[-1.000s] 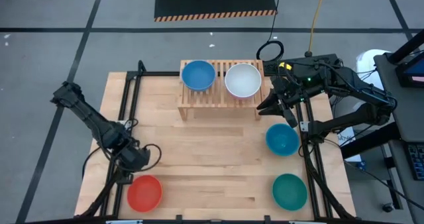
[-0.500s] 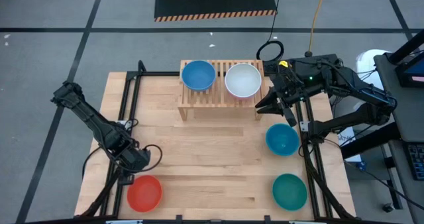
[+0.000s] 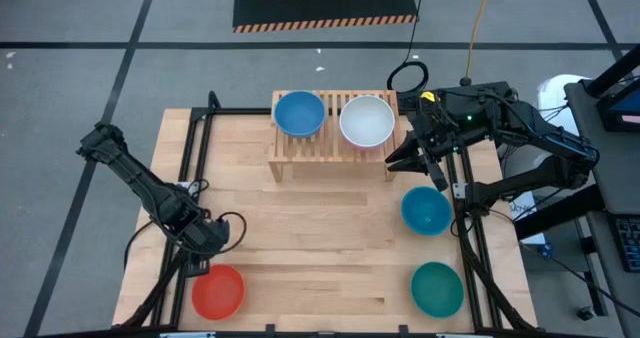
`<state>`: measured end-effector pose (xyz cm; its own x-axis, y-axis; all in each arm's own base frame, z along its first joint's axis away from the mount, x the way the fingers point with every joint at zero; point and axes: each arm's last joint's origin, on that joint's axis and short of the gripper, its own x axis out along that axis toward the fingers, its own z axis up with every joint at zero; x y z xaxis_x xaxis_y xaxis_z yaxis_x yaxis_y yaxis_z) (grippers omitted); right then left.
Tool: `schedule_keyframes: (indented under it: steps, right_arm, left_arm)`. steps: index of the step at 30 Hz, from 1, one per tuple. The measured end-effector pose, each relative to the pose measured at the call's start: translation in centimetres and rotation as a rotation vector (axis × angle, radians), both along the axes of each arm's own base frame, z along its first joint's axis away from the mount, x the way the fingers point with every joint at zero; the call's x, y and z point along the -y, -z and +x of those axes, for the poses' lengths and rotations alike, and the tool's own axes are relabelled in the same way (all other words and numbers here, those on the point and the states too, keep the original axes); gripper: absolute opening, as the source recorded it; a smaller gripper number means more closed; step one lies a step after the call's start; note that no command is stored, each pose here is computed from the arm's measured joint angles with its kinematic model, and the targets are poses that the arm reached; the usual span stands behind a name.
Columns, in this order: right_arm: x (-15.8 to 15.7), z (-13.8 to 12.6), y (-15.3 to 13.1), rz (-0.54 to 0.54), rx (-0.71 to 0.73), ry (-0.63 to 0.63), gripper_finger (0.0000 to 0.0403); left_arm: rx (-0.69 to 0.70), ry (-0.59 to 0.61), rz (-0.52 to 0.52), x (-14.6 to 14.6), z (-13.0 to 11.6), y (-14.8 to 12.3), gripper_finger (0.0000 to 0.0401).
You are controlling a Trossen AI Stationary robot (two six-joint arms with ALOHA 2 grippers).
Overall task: Place and stack bowls onto a shelf
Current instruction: Stack the orange bowl on top of the light blue bowl on the shelf
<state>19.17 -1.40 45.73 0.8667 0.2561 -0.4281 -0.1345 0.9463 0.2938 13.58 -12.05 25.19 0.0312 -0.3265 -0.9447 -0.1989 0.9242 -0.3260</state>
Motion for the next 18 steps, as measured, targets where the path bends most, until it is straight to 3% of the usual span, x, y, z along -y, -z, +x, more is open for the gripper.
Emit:
schedule_keyframes:
  steps: [10, 18]
  right_arm:
    - [0.0, 0.0, 0.0, 0.000, 0.004, 0.000, 0.0086]
    - [0.0, 0.0, 0.0, 0.000, 0.004, 0.000, 0.0086]
  left_arm:
    - [-0.003, -0.086, -0.017, 0.4, 0.1, 0.2, 0.0088]
    - [0.058, -0.017, -0.102, 1.6, -0.1, 3.1, 0.0088]
